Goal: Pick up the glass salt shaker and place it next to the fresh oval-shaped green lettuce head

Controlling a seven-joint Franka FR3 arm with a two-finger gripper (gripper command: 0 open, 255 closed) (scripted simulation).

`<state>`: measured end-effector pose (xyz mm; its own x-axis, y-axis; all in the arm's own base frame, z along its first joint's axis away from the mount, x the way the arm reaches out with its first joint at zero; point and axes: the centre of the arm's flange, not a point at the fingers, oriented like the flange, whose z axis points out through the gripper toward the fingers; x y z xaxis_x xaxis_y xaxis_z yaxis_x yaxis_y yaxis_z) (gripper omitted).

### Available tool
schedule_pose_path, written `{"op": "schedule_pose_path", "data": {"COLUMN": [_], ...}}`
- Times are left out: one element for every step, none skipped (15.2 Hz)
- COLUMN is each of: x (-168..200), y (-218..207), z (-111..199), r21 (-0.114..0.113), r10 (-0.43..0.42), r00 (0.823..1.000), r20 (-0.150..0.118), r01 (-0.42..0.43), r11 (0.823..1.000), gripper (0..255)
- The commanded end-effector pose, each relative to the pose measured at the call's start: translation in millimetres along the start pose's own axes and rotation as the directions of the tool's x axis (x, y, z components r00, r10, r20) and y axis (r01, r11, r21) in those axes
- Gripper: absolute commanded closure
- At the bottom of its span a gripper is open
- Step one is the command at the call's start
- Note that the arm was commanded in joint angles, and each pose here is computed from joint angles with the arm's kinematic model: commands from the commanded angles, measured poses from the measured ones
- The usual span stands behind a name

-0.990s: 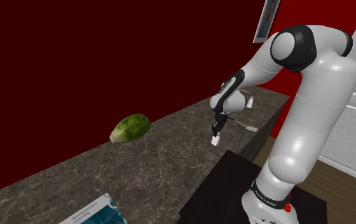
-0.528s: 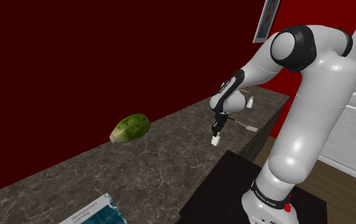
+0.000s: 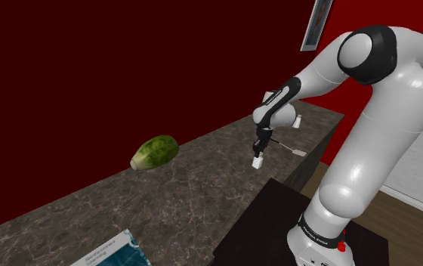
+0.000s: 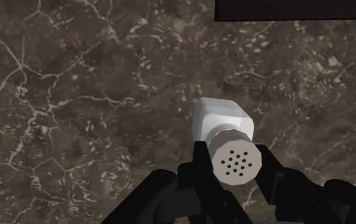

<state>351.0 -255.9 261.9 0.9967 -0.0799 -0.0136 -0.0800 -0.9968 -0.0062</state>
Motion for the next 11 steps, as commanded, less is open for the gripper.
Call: {"op": "schedule_pose_path", "data": {"x": [0, 0, 0, 0, 0, -1, -1, -1, -1, -1, -1], "y": [1, 1, 0, 0, 0, 0, 0, 0, 0, 0, 0], "z": [-10, -16, -21, -26, -32, -37, -42, -47, -53, -58, -63], "r21": [0.0, 0.0, 0.0, 0.0, 0.0, 0.0, 0.0, 0.0, 0.0, 0.0, 0.0], "r10": [0.0, 0.0, 0.0, 0.0, 0.0, 0.0, 0.0, 0.0, 0.0, 0.0, 0.0], "r00": [1.0, 1.0, 1.0, 1.0, 1.0, 1.0, 1.0, 1.0, 1.0, 1.0, 1.0], "r20": [0.001, 0.001, 0.001, 0.001, 0.001, 0.001, 0.001, 0.001, 0.001, 0.001, 0.001], "r01": [0.0, 0.0, 0.0, 0.0, 0.0, 0.0, 0.0, 0.0, 0.0, 0.0, 0.0], "r11": [1.0, 1.0, 1.0, 1.0, 1.0, 1.0, 1.0, 1.0, 1.0, 1.0, 1.0], "gripper": [255, 255, 255, 255, 255, 255, 255, 255, 255, 255, 255]}}
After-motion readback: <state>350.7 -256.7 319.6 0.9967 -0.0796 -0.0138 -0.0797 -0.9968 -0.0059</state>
